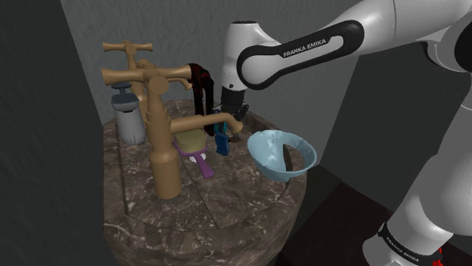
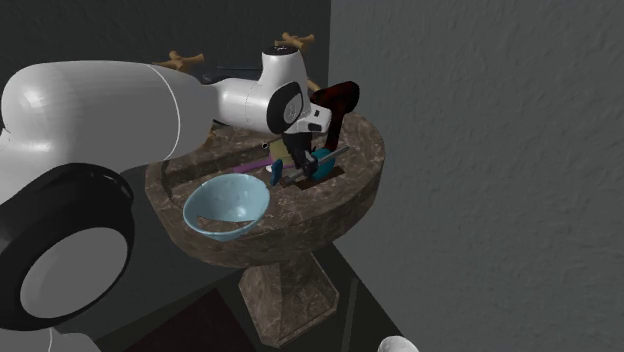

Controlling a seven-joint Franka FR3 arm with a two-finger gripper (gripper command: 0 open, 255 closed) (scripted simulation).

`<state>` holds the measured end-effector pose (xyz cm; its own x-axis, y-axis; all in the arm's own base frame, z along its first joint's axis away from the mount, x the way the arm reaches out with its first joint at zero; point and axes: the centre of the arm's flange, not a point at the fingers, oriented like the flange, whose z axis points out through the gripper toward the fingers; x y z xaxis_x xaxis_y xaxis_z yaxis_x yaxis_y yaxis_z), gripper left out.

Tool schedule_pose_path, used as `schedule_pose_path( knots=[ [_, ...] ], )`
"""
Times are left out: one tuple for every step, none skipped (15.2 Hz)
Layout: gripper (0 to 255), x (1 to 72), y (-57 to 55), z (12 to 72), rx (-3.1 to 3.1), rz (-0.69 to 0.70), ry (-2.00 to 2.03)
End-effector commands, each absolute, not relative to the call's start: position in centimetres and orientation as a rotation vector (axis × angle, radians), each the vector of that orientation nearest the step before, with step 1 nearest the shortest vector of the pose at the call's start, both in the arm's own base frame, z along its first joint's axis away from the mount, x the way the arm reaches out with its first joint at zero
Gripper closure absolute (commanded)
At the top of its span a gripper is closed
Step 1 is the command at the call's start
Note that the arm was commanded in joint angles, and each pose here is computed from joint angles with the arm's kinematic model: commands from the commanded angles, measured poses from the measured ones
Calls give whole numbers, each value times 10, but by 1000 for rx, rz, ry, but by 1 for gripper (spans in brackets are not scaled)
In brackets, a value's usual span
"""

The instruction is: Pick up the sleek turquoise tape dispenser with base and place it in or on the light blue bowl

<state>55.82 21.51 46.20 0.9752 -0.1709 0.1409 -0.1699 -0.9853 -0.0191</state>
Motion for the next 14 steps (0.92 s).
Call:
schedule_pose_path(
  knots=[
    [255, 561, 213, 452, -3120, -205, 280],
    [255, 561, 213, 453, -3120, -205, 280],
    [255, 562, 212, 453, -3120, -205, 280],
    [255, 562, 213, 453, -3120, -205, 280],
    [255, 563, 213, 452, -3120, -205, 280],
    [255, 562, 212, 451, -3120, -205, 280],
    [255, 562, 212, 450, -3120, -205, 280],
    [255, 559, 211, 452, -3119, -205, 281],
    [255, 559, 211, 458, -3119, -205, 281],
    [255, 559, 211, 463, -3119, -205, 281],
    [255, 559, 211, 468, -3119, -205, 281],
    [255, 559, 211, 473, -3119, -205, 281],
    [255, 559, 211, 479, -3119, -205, 281],
    [255, 559, 211, 484, -3119, -205, 281]
  ],
)
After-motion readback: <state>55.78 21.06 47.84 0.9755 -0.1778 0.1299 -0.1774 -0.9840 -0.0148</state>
